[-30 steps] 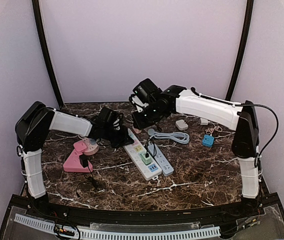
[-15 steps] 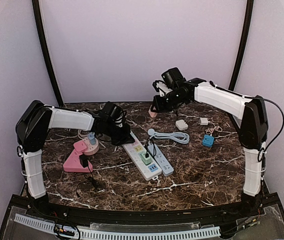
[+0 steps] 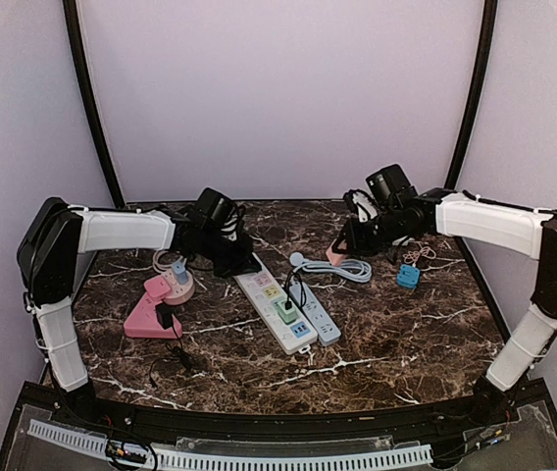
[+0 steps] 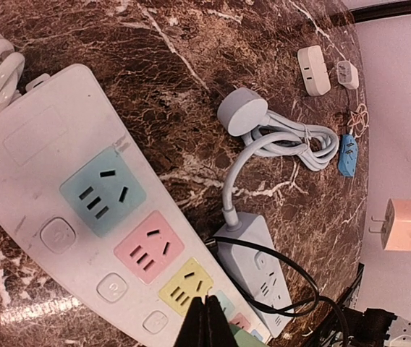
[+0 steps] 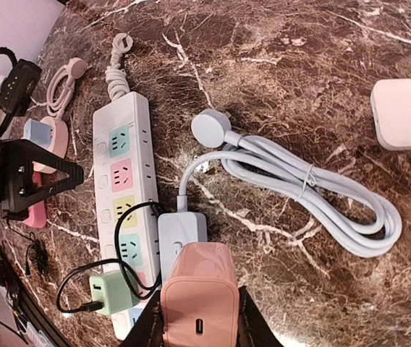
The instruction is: Pull the plug off the socket
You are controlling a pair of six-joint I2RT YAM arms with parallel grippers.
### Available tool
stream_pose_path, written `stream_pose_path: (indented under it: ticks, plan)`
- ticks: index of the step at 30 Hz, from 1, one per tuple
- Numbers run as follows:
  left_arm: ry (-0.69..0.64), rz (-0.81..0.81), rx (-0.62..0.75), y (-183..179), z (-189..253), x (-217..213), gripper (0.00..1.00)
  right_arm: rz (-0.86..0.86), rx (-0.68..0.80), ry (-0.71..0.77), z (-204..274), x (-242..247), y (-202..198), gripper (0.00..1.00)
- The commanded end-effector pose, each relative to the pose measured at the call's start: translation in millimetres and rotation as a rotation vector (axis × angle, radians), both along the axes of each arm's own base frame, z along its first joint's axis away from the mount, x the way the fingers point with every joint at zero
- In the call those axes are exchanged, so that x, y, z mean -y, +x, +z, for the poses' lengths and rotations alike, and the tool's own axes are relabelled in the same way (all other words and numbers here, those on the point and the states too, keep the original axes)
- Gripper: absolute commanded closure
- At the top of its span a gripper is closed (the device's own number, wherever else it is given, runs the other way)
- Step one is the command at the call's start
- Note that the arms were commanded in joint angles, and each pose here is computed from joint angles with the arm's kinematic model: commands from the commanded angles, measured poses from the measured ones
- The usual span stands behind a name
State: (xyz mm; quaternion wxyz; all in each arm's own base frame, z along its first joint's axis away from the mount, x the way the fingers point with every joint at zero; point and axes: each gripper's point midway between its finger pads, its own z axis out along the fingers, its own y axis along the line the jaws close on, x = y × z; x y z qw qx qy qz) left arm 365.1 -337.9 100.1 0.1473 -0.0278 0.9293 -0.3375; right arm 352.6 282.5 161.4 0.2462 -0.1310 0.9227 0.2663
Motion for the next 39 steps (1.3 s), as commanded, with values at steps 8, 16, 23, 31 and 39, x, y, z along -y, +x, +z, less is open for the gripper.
stream_pose_path:
  ticks: [8, 16, 23, 31, 39]
  plan:
    - [-0.006, -0.018, 0.046, 1, 27, 1, 1.0, -0.119, -0.093, 0.125, -27, 50, -28, 1.0]
    - [0.003, -0.011, 0.038, 1, 25, -1, 1.0, -0.163, -0.166, 0.155, -59, 74, -28, 1.0]
    - [0.011, -0.007, 0.033, 0, 23, -2, 1.0, -0.157, -0.235, 0.179, -80, 82, -27, 0.97]
    - [0.01, -0.006, 0.038, 1, 24, -2, 1.0, -0.197, -0.259, 0.15, -95, 96, -26, 0.94]
    - [0.013, -0.008, 0.039, 1, 23, -2, 1.0, -0.215, -0.279, 0.128, -102, 103, -27, 0.84]
